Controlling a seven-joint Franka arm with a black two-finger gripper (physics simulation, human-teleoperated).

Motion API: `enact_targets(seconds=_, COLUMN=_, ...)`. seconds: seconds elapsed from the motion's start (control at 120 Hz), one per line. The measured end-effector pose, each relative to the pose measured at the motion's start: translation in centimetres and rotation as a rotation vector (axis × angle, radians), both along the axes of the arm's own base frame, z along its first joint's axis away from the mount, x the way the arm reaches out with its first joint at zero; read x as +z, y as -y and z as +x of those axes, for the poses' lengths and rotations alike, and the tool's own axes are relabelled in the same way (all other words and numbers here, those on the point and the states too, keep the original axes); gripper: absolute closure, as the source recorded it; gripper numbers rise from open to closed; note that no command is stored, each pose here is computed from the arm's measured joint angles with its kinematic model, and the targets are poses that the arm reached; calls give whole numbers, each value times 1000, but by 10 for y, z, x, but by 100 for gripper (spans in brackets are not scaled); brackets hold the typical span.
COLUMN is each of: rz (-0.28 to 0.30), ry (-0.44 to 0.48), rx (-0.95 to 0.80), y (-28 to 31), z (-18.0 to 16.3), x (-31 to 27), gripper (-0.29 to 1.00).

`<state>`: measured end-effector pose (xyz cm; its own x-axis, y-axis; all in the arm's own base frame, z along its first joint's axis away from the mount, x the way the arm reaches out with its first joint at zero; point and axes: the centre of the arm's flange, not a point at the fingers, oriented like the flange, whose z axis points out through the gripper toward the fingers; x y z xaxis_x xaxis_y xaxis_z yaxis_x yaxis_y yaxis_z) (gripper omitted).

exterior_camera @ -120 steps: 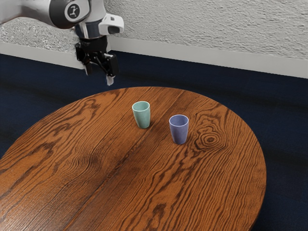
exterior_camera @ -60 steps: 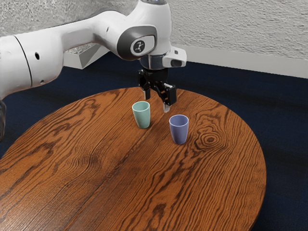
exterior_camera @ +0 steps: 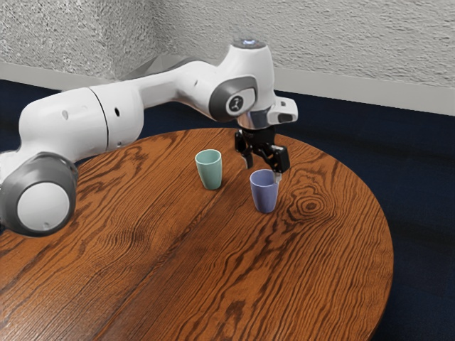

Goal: Place the right cup onto the left cup

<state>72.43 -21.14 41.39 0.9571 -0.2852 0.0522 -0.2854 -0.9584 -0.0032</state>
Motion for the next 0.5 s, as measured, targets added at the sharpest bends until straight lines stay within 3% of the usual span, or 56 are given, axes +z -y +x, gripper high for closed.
enact_targets(seconds=0.15, rz=-14, ry=17, rx=-17, y=16, z=8, x=-14, gripper=0)
enact_targets(seconds=0.5, rz=7, ry=30, rx=-4, y=-17, z=36, x=-56, gripper=0)
